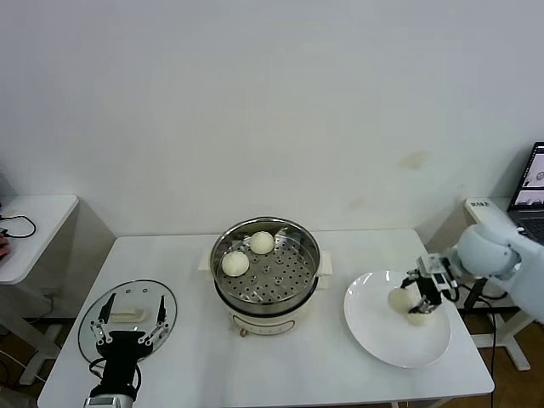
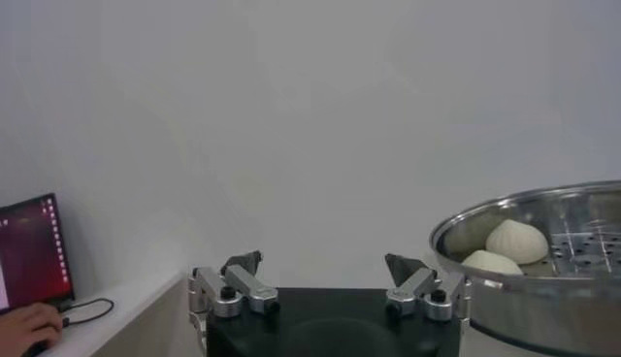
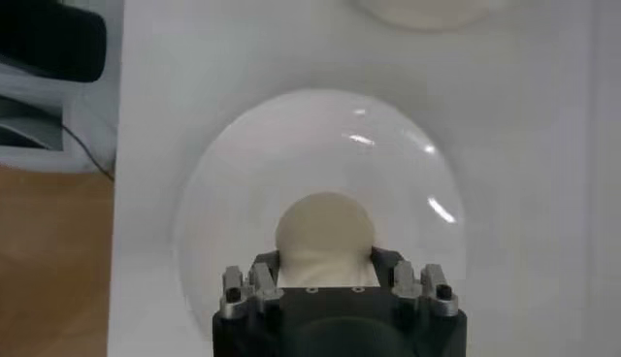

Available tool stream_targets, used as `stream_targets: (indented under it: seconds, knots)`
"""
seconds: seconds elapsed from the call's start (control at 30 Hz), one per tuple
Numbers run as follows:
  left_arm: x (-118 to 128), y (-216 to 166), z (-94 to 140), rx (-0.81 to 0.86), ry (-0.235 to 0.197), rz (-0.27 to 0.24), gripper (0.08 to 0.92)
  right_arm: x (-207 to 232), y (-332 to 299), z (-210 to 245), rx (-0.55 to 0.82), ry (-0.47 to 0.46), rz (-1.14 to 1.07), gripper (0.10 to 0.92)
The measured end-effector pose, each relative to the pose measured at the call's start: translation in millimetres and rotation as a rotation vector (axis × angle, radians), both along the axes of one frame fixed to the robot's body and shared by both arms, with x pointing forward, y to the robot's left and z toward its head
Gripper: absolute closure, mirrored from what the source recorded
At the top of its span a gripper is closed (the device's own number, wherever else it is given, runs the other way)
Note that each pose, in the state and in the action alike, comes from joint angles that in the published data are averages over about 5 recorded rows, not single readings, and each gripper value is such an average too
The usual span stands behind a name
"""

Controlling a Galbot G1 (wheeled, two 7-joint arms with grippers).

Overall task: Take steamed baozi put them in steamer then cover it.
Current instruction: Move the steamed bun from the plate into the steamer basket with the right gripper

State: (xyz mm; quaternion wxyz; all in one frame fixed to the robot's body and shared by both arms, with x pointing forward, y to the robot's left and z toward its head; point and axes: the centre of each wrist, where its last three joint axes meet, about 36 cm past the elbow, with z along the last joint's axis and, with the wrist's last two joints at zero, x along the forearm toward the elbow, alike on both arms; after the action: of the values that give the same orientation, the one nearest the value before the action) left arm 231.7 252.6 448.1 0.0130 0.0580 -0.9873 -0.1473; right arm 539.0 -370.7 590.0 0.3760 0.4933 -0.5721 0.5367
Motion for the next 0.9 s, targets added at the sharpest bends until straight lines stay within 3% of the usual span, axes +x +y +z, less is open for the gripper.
stream_targets:
  seconds: [0.5, 0.9]
  knots:
    - [1.8, 4.4, 1.0, 0.003, -0.011, 0.027, 0.177, 50.7, 83.8, 109.8, 0.068, -0.147, 0.137, 0.412]
    - [4.8, 11.1, 4.5, 0.017, -0.029, 0.055, 0.177, 70.4, 199.6, 123.6, 0.060, -0.155, 0.360, 0.411]
